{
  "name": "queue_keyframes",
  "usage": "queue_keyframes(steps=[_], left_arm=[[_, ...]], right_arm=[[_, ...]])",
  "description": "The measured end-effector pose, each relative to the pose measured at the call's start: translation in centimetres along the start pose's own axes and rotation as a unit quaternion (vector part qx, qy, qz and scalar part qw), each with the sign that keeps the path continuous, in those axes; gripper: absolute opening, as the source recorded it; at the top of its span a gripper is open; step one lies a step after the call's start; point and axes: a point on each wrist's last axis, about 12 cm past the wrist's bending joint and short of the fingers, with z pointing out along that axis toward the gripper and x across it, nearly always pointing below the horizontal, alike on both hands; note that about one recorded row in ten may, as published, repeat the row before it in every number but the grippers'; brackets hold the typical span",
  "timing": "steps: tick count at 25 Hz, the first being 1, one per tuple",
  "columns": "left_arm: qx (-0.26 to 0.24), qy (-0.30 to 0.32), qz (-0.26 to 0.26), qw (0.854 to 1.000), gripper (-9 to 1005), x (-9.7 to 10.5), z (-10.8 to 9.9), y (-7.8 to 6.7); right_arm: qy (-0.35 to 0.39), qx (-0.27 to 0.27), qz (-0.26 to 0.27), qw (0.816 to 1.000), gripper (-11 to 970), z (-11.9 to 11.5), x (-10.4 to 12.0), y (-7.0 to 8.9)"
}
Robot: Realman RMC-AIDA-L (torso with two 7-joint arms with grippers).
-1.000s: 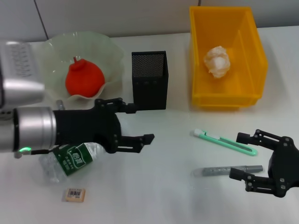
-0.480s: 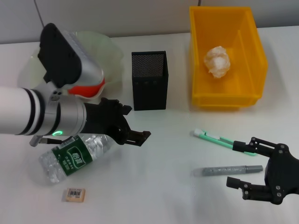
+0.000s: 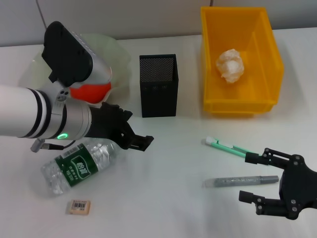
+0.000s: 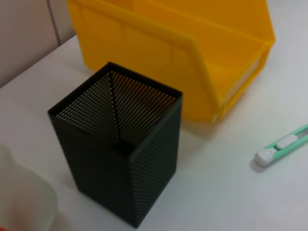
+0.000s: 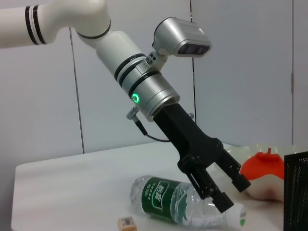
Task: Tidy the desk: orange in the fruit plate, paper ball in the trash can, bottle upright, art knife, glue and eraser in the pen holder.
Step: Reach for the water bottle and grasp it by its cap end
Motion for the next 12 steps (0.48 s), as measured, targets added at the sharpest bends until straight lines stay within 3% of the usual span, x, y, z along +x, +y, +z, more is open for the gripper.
queue_keyframes(steps=[12], left_arm=[[-0.013, 0.029, -0.007, 0.999, 801, -0.17, 0.85, 0.47]], right_arm=[[0.005, -0.004, 0.002, 1.0, 802, 0.22, 0.08, -0.07]])
